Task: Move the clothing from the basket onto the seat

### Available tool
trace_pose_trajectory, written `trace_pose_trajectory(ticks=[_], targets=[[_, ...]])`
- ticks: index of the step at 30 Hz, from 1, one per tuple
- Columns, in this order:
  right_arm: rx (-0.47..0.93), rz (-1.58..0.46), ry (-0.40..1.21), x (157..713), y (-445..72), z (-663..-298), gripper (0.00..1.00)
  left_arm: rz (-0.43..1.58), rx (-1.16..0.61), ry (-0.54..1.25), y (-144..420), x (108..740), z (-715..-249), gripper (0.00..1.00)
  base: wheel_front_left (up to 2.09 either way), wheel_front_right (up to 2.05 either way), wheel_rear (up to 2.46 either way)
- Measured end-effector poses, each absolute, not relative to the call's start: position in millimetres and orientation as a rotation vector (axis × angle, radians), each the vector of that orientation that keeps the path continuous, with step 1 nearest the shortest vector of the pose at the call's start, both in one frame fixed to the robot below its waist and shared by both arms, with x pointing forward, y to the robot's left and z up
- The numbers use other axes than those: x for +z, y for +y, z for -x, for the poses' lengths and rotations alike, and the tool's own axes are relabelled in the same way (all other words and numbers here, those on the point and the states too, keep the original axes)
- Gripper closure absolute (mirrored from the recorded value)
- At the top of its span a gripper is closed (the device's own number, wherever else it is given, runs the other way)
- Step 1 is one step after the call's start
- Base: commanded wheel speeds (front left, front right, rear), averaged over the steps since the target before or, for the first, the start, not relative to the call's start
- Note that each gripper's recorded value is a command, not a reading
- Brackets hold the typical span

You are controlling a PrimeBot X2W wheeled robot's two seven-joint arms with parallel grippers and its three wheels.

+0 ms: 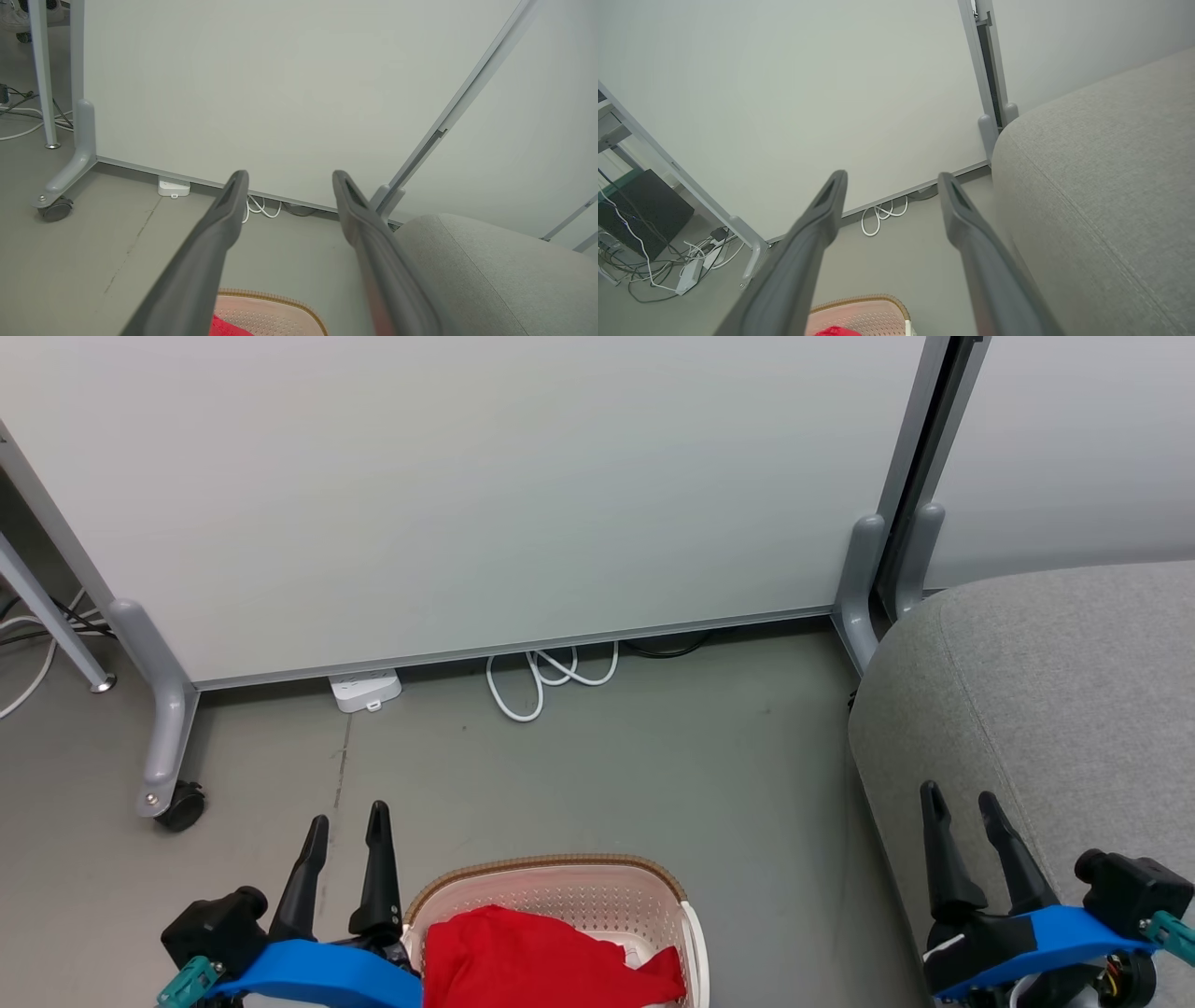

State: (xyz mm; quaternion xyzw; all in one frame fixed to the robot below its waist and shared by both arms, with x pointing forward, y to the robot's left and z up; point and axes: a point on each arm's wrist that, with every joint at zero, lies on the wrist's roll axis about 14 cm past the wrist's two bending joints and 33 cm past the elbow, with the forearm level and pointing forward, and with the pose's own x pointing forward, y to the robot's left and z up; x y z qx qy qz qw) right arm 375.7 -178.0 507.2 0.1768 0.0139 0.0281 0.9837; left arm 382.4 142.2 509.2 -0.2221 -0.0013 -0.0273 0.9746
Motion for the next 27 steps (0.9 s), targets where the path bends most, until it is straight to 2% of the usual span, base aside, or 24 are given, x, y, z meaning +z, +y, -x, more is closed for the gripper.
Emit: trace_pose_trajectory(ticks=[27], targets=[[0.074,-0.143,0.009,510,-176,-373,0.0,0.283,-0.072,-0.081,135,523,-383,0.0,0.0,0.0,0.0]])
